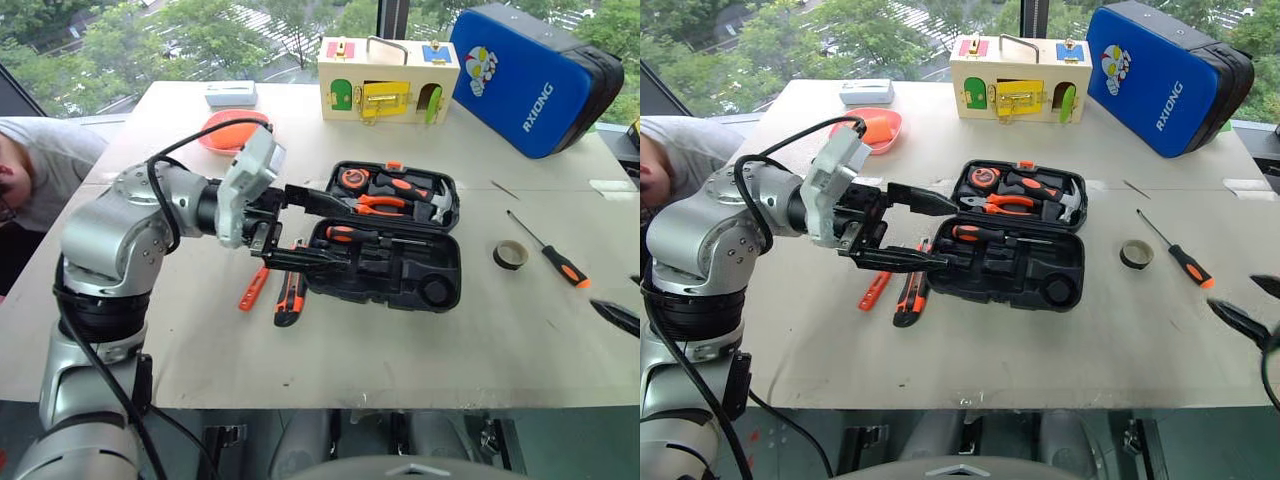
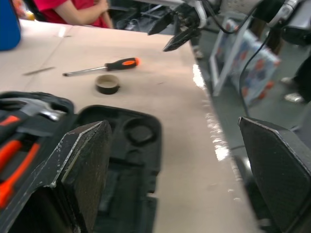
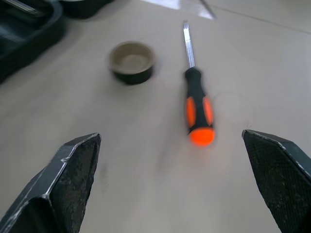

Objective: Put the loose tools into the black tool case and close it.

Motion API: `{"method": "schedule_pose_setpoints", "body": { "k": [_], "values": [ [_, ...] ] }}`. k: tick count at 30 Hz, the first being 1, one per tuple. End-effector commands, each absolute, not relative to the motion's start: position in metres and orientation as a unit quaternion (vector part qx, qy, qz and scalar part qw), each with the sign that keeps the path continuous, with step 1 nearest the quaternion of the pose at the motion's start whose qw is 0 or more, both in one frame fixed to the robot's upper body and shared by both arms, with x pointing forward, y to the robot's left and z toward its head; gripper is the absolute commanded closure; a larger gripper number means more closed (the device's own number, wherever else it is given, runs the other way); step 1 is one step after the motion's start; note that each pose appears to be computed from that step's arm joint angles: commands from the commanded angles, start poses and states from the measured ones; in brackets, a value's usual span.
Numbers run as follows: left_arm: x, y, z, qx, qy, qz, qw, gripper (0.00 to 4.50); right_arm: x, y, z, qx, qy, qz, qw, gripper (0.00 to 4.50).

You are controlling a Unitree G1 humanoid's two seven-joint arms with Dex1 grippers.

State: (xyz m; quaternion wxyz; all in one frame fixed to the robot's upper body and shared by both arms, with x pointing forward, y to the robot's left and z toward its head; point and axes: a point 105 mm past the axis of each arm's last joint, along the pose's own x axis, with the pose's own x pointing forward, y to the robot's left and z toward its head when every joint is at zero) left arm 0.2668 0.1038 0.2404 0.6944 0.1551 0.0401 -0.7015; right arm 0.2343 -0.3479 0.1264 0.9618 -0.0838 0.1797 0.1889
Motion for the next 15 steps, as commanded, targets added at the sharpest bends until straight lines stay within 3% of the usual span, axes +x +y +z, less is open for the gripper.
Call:
{"method": "schedule_pose_setpoints", "body": {
  "k": [1,9,12,15],
  "values": [
    [0.268,0.101,0.242,0.194,0.011,-0.696,0.692,0.05,0.260,-0.358,0.112,-0.101,0.189,0.161,0.963,0.00],
    [0.269,0.103,0.243,0.196,0.011,-0.697,0.690,0.05,0.291,-0.363,0.093,-0.071,0.192,0.135,0.969,0.00],
    [0.269,0.104,0.244,0.192,0.011,-0.698,0.689,0.00,0.294,-0.364,0.090,-0.055,0.192,0.127,0.972,0.80],
    [0.269,0.104,0.245,0.192,0.009,-0.698,0.690,0.00,0.293,-0.362,0.087,-0.059,0.194,0.132,0.970,2.21]
  ]
}}
